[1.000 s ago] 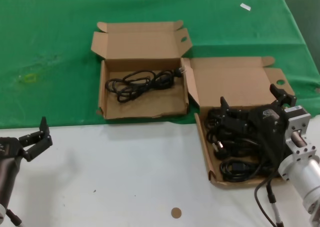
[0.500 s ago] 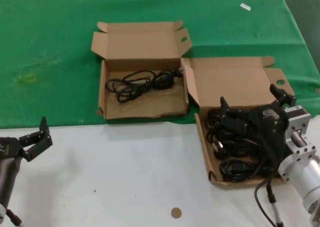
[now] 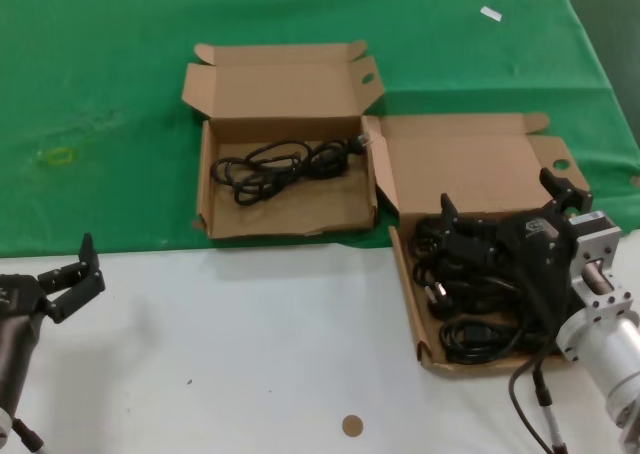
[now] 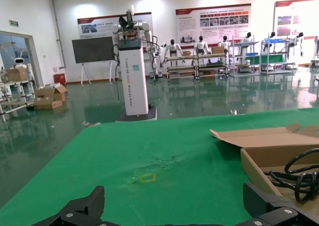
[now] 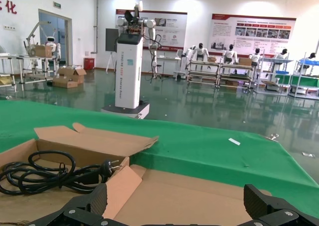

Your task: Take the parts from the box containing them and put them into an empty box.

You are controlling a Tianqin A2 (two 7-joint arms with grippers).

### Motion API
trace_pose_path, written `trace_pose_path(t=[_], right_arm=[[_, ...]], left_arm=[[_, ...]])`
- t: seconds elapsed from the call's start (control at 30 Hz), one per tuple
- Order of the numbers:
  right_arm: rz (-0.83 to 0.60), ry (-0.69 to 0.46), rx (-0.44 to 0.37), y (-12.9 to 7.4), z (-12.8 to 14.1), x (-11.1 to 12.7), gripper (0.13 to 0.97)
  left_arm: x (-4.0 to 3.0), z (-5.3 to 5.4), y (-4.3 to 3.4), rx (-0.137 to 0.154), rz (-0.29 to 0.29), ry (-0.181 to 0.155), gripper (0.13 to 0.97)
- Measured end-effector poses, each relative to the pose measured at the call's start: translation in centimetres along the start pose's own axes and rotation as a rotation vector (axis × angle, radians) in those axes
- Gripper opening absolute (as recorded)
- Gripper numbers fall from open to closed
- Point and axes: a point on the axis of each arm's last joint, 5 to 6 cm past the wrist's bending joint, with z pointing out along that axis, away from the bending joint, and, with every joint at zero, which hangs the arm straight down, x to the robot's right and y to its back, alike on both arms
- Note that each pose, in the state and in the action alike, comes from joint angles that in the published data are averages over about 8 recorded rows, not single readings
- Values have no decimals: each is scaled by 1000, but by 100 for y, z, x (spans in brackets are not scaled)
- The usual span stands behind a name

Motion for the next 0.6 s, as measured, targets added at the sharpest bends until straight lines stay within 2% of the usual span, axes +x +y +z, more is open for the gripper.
trace_pose_path(t=[0.6], right_arm=[[0, 0, 0, 0, 0, 0, 966]], left_arm=[[0, 0, 0, 0, 0, 0, 966]])
